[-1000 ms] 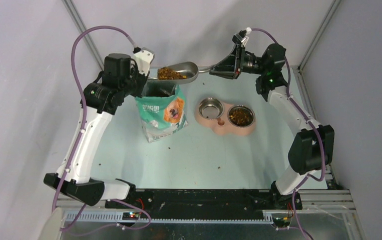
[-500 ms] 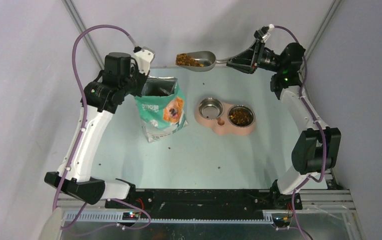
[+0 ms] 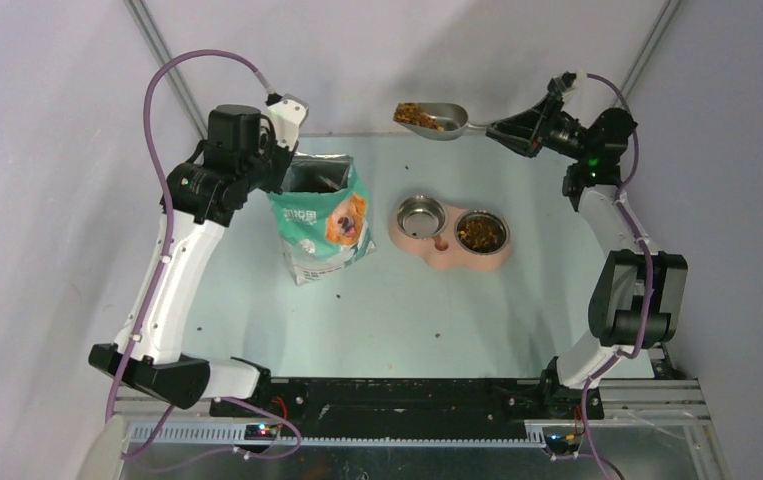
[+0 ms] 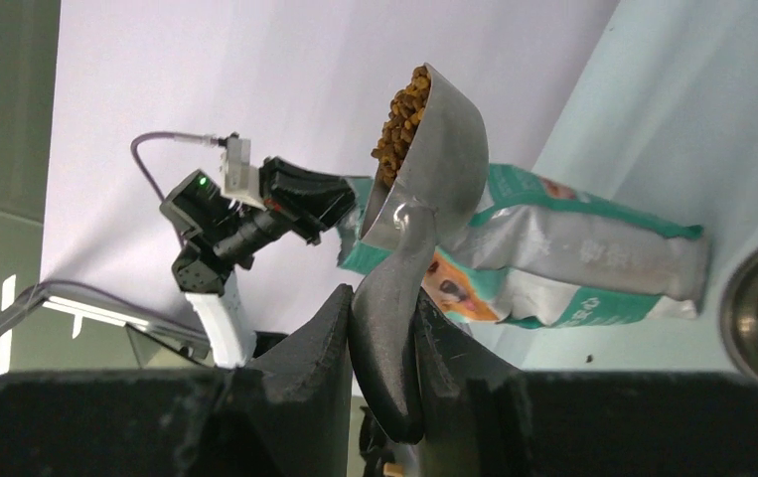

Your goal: Serve the pet food

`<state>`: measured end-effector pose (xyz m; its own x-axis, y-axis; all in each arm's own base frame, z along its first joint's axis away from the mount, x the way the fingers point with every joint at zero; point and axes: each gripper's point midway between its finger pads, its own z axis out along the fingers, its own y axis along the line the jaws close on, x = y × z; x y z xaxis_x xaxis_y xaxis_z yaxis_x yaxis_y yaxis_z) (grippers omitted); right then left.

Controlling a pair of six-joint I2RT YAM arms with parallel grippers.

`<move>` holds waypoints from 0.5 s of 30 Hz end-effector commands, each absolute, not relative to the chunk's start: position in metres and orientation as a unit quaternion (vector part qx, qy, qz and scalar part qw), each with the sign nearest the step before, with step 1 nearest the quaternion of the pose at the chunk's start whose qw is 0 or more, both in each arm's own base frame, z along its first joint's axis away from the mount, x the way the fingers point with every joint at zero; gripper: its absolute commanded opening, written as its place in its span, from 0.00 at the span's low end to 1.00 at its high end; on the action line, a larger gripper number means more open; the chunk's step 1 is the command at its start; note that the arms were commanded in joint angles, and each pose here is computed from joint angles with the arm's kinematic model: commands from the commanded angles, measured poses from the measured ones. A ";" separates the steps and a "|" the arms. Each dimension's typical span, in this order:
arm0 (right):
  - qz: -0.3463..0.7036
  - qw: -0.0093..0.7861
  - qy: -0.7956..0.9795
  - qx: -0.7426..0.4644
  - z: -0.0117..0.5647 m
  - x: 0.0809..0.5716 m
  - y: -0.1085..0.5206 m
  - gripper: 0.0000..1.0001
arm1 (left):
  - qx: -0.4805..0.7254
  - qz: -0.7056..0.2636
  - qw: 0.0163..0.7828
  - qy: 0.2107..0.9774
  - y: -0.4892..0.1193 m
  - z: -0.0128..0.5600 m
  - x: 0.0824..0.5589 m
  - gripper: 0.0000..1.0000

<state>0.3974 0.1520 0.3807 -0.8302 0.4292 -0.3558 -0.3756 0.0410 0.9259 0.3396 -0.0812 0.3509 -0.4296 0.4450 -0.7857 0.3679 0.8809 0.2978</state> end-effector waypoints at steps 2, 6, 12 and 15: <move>0.671 0.346 0.656 0.010 0.368 0.409 0.128 0.00 | 0.238 0.068 0.490 0.836 -0.065 0.367 0.333 0.00; 0.655 0.338 0.675 0.017 0.337 0.410 0.122 0.00 | 0.237 0.066 0.490 0.837 -0.065 0.366 0.331 0.00; 0.625 0.339 0.702 0.017 0.304 0.412 0.116 0.00 | 0.234 0.063 0.489 0.838 -0.064 0.363 0.329 0.00; 0.614 0.339 0.712 0.019 0.290 0.415 0.112 0.00 | 0.235 0.063 0.487 0.839 -0.064 0.361 0.328 0.00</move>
